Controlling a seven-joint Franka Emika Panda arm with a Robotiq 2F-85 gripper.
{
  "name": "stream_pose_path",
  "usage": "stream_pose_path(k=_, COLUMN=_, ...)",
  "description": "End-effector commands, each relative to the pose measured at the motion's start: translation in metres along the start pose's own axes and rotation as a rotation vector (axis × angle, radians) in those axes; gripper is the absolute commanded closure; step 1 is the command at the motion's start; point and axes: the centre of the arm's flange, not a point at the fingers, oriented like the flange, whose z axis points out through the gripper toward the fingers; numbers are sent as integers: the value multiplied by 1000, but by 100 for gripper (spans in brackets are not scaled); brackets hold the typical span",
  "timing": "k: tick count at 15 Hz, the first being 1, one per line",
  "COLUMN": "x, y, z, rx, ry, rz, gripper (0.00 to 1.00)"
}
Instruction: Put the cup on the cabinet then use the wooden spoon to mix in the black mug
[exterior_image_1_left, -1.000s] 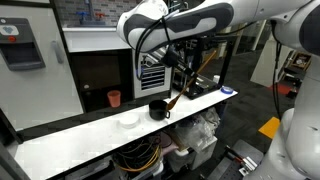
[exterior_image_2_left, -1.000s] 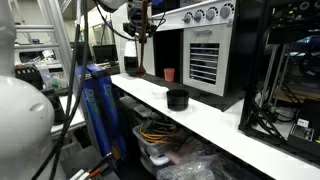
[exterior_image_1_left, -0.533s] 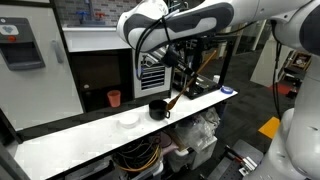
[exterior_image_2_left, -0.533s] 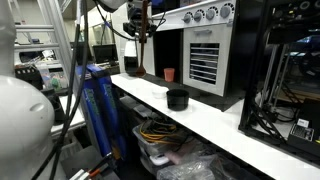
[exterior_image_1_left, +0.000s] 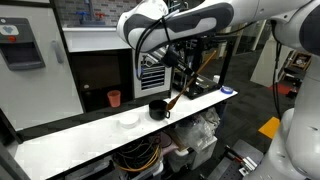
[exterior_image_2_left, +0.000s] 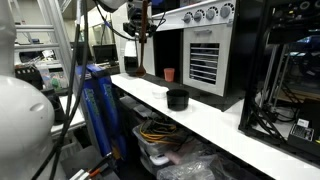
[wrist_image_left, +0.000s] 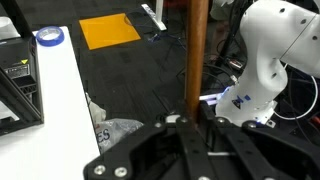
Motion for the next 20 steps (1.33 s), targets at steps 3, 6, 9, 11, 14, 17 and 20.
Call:
stream_pose_path(k=3, x=0, y=0, z=0, rx=0, ry=0, rz=0, gripper=86)
stream_pose_path(k=6, x=0, y=0, z=0, rx=0, ry=0, rz=0, gripper=86)
stream_pose_path(k=9, x=0, y=0, z=0, rx=0, ry=0, rz=0, gripper=86)
stream_pose_path(k=11, x=0, y=0, z=0, rx=0, ry=0, rz=0, gripper=86)
stream_pose_path(k=14, x=0, y=0, z=0, rx=0, ry=0, rz=0, gripper=86)
stream_pose_path(k=17, x=0, y=0, z=0, rx=0, ry=0, rz=0, gripper=86)
stream_pose_path(k=20, x=-1, y=10, z=3, rx=-20, ry=-14, rz=-4, gripper=96)
